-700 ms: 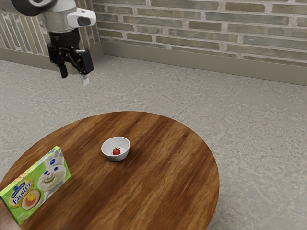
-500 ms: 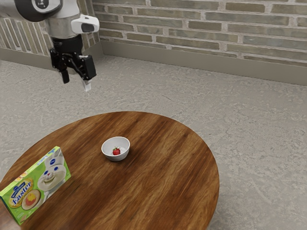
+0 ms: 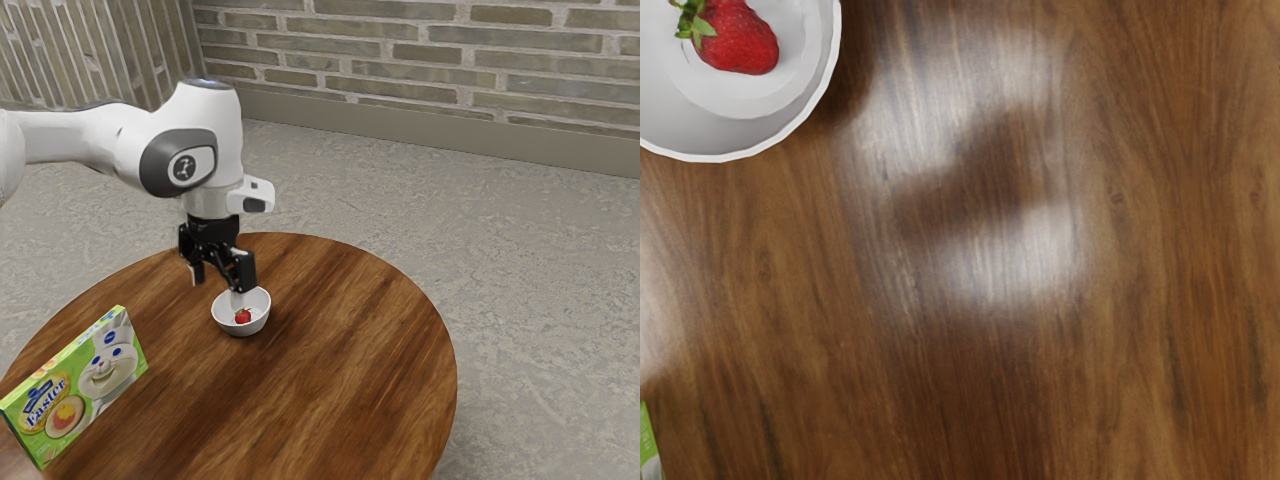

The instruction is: Take strawberry from the bowl

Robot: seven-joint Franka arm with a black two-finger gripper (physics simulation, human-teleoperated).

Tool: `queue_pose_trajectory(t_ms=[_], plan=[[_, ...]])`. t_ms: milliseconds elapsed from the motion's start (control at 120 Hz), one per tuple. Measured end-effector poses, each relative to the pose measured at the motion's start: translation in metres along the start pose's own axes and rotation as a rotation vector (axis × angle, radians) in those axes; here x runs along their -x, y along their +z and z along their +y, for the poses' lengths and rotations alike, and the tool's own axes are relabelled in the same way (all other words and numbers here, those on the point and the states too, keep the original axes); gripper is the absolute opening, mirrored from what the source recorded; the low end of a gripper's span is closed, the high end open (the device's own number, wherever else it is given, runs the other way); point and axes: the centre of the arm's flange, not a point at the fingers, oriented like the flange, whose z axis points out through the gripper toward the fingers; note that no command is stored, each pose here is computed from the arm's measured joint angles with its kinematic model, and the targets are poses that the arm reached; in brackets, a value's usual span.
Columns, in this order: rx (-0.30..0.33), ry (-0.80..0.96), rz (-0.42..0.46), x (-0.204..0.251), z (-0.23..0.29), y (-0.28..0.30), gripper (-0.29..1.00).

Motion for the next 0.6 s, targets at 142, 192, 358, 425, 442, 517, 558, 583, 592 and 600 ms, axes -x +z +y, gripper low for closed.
queue_pose_trajectory(t_ms=[142,192,358,425,442,517,558,583,592,600], plan=[[-0.009,0.035,0.037,-0.013,0.002,0.011,0.70],[-0.034,0.078,0.044,-0.017,0.001,0.013,0.70],[-0.070,0.148,0.066,-0.022,-0.008,0.014,0.70],[-0.036,0.068,0.082,-0.023,-0.011,0.012,0.70],[-0.028,0.045,0.085,-0.024,-0.011,0.012,0.70],[0.017,-0.071,0.087,-0.026,-0.013,0.015,0.70],[0.038,-0.135,0.088,-0.026,-0.015,0.016,0.70],[0.048,-0.173,0.093,-0.026,-0.018,0.015,0.70],[0.051,-0.186,0.095,-0.026,-0.019,0.014,0.70],[0.054,-0.198,0.097,-0.026,-0.020,0.014,0.70]])
